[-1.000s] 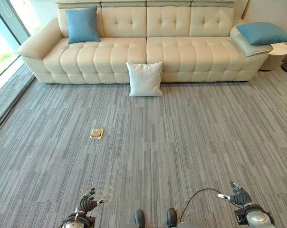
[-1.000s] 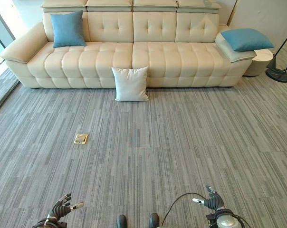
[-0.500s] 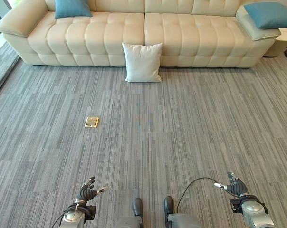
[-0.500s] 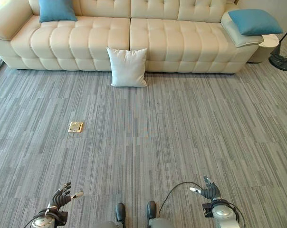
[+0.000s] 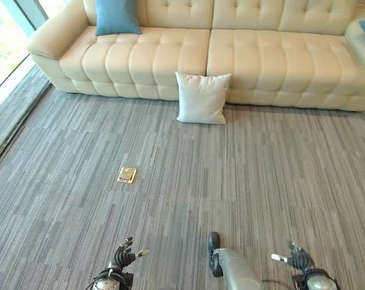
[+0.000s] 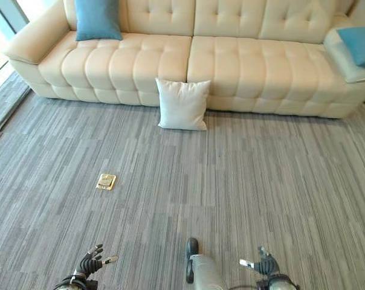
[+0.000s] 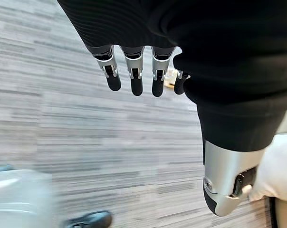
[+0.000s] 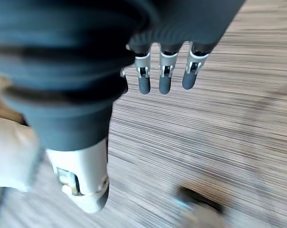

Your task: Pick up all the scattered cushions and arrange them neatly on the sofa.

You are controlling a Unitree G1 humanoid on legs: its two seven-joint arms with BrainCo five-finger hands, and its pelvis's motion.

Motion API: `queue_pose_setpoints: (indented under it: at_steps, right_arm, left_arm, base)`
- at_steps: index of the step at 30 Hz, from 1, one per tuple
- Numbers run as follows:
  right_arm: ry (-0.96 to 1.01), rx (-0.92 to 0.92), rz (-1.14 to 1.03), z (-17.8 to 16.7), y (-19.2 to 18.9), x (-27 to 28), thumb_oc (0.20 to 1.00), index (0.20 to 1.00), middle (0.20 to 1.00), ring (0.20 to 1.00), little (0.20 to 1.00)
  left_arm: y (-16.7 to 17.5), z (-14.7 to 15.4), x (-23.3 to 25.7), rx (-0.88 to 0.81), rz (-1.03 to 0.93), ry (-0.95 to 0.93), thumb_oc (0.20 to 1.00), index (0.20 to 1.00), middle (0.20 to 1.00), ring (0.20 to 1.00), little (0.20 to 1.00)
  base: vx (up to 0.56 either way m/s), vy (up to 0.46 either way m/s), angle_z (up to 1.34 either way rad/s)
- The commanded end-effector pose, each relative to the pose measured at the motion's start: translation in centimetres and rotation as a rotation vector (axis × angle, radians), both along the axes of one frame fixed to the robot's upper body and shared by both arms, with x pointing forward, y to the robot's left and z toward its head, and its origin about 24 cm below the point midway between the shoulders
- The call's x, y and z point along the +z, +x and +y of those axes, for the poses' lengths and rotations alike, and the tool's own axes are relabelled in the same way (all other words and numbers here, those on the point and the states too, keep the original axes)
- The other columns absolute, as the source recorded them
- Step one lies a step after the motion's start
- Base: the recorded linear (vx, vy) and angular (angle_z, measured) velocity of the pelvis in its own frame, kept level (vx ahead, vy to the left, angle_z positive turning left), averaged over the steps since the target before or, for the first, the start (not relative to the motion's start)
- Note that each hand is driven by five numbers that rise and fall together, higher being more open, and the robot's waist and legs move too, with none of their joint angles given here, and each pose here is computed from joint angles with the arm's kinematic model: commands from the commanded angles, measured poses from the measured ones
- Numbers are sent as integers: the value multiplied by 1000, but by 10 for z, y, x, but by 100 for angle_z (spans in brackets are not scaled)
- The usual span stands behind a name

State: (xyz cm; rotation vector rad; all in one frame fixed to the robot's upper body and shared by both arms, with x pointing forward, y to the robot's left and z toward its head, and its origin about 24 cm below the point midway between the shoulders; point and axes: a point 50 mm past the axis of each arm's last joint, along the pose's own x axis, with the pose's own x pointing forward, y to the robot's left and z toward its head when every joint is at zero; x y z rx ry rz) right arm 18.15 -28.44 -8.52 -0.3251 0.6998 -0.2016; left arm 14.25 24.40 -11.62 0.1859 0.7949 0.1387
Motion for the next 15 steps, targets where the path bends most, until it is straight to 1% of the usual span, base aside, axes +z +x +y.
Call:
queue_pose_setpoints:
  at_steps: [1,3,6,9,12,15]
  right_arm:
    - [-20,-23,-75,-13,4,14,1000,1000,1000,1000,1000]
    - [-23,-26,-73,-14,3,14,1000,1000,1000,1000,1000]
    - [-36,-25,-85,-15,5,17,1000,1000,1000,1000,1000]
    - [-49,-18,-91,-14,7,18,1000,1000,1000,1000,1000]
    - [-58,-22,-71,-14,4,15,1000,1000,1000,1000,1000]
    - [-47,12,-44,-6,0,9,1000,1000,1000,1000,1000]
  left_arm:
    - [35,10,23,-17,-138,13,1000,1000,1000,1000,1000]
    - [34,9,22,-25,-133,16,1000,1000,1000,1000,1000]
    - [29,13,23,-42,-120,37,1000,1000,1000,1000,1000]
    - [27,17,24,-24,-123,50,1000,1000,1000,1000,1000]
    - [22,18,20,-14,-101,55,1000,1000,1000,1000,1000]
    - [14,23,16,-3,-68,69,1000,1000,1000,1000,1000]
  base:
    - [432,-153,-35]
    - [272,-32,-9]
    - [603,1,-25]
    - [371,51,-28]
    - [621,143,-68]
    - [805,313,-30]
